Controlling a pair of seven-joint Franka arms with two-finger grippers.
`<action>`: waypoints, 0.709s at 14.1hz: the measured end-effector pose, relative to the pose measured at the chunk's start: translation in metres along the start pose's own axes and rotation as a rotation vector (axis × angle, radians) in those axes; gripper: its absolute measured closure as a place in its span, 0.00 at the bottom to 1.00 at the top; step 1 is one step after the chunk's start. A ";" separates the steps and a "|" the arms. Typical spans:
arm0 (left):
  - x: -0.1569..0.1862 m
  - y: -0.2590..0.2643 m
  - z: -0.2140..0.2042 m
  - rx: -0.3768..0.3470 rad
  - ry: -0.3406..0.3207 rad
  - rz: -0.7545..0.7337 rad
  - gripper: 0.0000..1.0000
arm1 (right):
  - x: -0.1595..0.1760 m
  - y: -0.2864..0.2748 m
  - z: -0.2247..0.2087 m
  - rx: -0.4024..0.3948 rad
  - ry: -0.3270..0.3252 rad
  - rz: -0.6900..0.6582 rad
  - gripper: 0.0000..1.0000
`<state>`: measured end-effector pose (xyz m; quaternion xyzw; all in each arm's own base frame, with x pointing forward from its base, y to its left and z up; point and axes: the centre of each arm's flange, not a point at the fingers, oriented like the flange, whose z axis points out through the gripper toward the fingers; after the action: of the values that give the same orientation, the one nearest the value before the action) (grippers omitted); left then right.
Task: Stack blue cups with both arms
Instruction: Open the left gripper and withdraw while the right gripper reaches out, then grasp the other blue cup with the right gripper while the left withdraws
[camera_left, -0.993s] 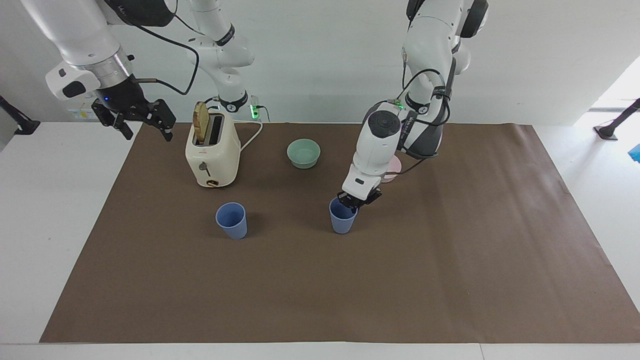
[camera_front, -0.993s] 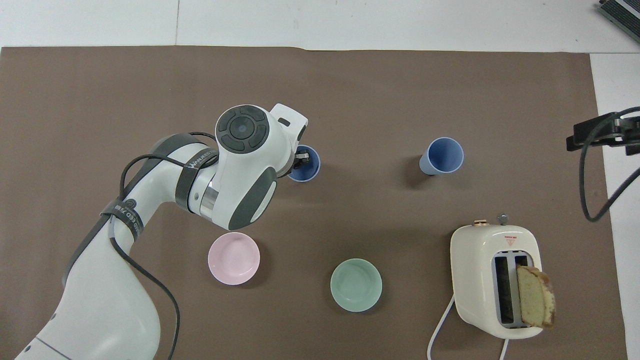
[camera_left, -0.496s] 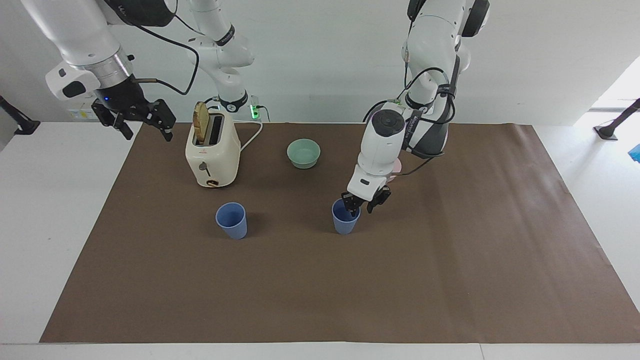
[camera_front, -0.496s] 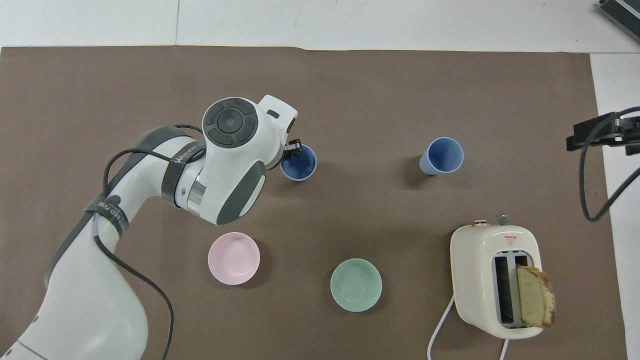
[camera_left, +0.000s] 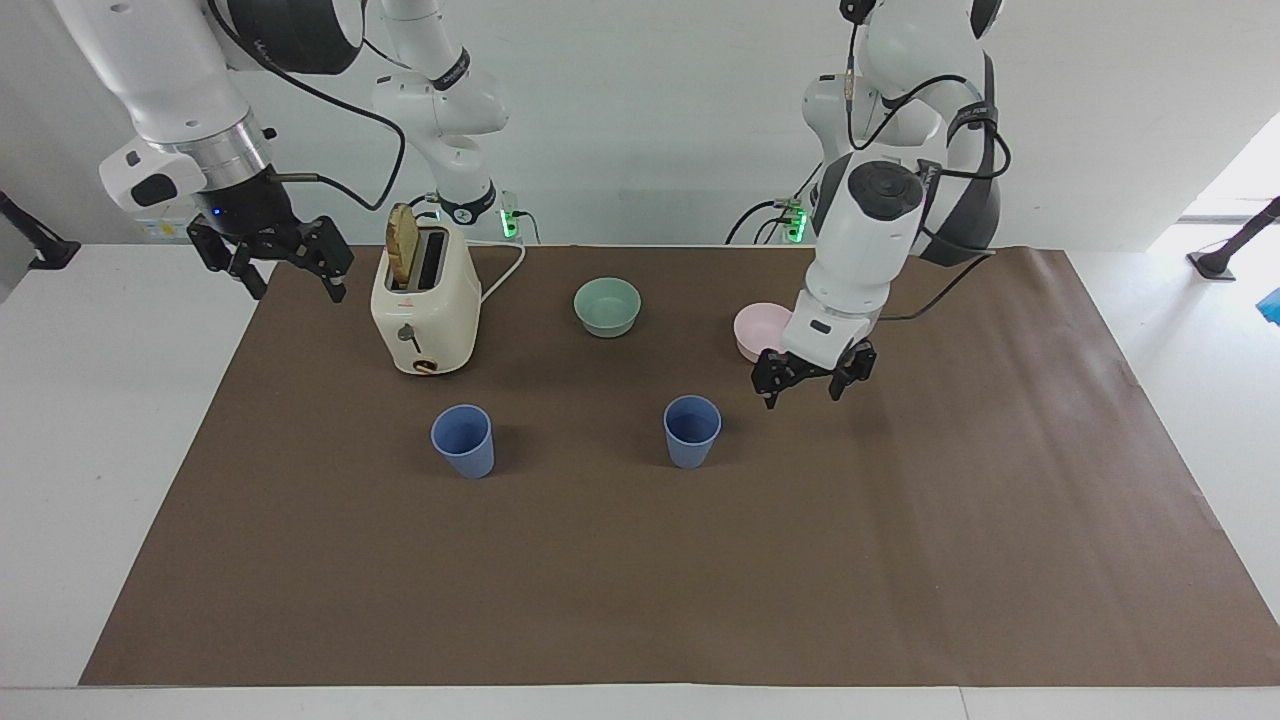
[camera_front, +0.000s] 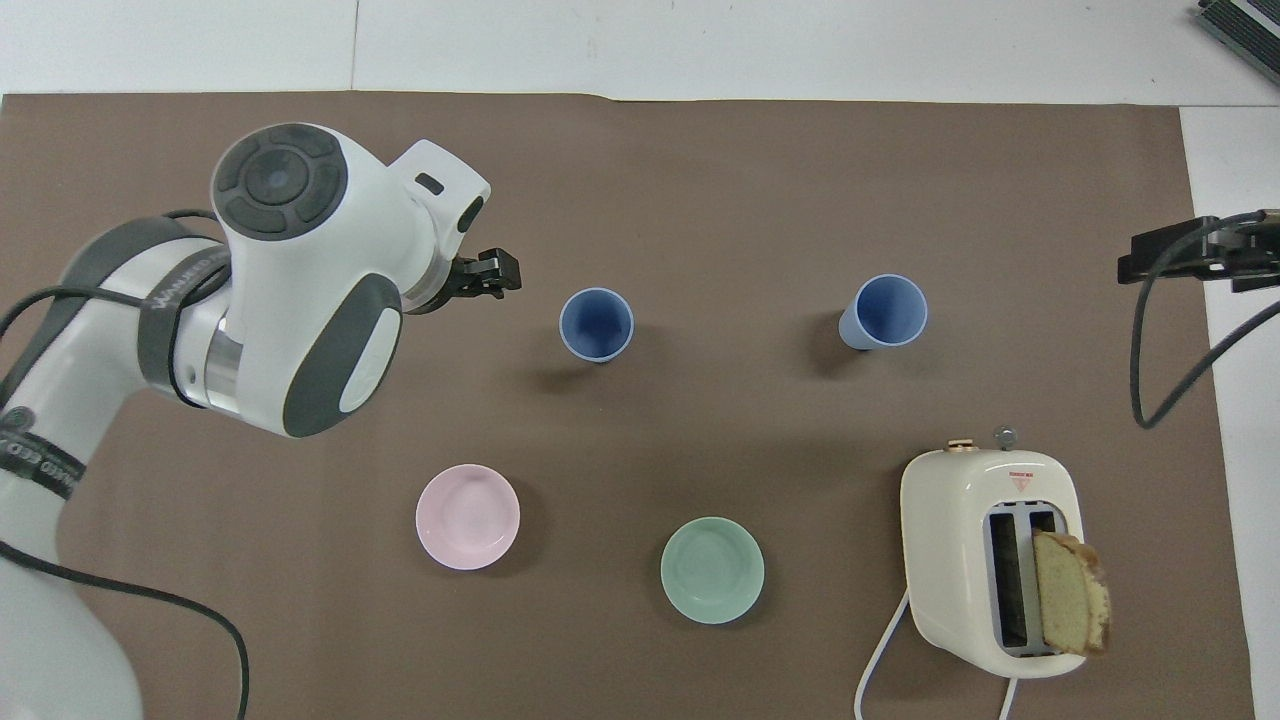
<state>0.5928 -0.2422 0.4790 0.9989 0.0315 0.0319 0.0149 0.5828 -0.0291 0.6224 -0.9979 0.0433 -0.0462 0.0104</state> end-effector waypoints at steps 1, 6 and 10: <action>0.002 -0.016 -0.009 0.007 -0.010 0.024 0.00 | 0.002 0.000 0.009 0.000 0.007 0.000 0.00; 0.006 -0.084 -0.039 0.031 -0.059 0.129 0.00 | 0.017 -0.025 0.077 -0.001 -0.031 -0.039 0.00; 0.001 -0.130 -0.067 0.036 -0.084 0.182 0.00 | 0.041 -0.051 0.154 -0.004 -0.040 -0.075 0.00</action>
<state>0.5814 -0.1105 0.5419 0.9982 -0.0594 -0.0096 -0.0048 0.6421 0.0207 0.4737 -0.9996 0.0056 -0.0265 0.0073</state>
